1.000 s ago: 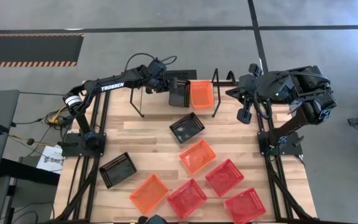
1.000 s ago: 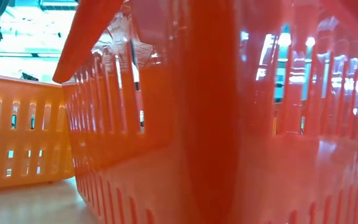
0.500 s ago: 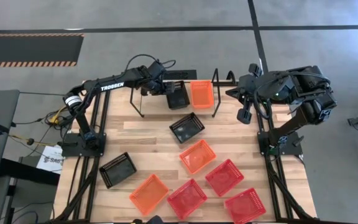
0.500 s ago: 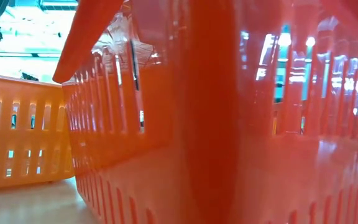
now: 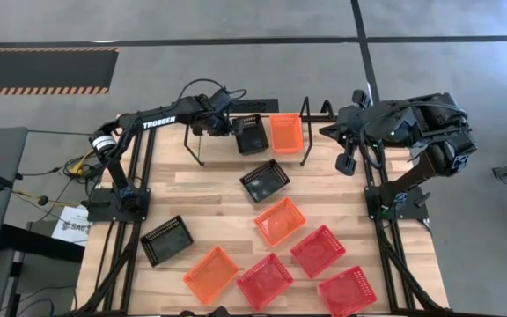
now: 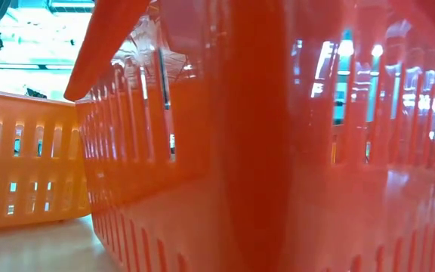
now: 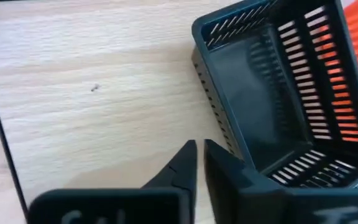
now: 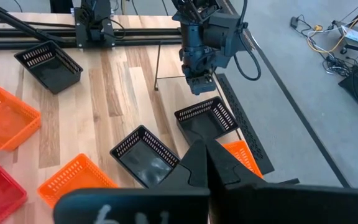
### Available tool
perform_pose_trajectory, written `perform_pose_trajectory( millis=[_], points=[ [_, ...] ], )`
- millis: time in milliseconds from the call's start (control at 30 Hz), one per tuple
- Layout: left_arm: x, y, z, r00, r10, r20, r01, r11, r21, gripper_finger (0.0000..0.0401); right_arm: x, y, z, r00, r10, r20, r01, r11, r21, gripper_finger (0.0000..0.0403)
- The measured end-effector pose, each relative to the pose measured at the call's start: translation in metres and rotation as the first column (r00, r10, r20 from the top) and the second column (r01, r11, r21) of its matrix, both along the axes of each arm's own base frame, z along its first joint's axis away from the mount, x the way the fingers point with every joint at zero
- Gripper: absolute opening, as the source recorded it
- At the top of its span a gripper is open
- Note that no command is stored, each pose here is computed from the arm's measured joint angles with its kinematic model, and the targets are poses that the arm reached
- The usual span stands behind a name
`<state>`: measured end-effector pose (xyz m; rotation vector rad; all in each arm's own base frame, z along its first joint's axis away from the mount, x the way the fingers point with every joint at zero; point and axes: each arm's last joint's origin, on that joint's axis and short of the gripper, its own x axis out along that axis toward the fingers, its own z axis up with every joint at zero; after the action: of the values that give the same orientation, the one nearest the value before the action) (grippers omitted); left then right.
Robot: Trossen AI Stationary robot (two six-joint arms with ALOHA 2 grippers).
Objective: Stack baskets on shelf by color
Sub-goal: Put the middle black bin on the shelf
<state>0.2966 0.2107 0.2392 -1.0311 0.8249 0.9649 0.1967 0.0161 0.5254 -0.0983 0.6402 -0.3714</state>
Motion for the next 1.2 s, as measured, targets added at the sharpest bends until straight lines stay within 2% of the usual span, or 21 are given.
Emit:
perform_pose_trajectory(
  millis=[300,467,1200],
  points=[
    [-0.002,-0.004,-0.009,0.999,0.018,-0.047,-0.017,1.0,0.024,0.0,0.001,0.0,0.0,1.0,0.0,0.002,0.0,1.0,0.0,0.0001],
    [0.003,-0.011,-0.013,0.997,0.006,-0.075,0.001,0.997,0.081,0.0,0.002,0.0,0.002,1.0,0.003,0.022,-0.003,1.0,0.0,0.0001],
    [0.007,-0.007,-0.01,0.998,0.011,-0.056,-0.002,0.986,0.167,0.0,0.003,0.0,0.003,0.999,0.003,0.037,-0.003,1.0,0.001,0.0001]
  ],
)
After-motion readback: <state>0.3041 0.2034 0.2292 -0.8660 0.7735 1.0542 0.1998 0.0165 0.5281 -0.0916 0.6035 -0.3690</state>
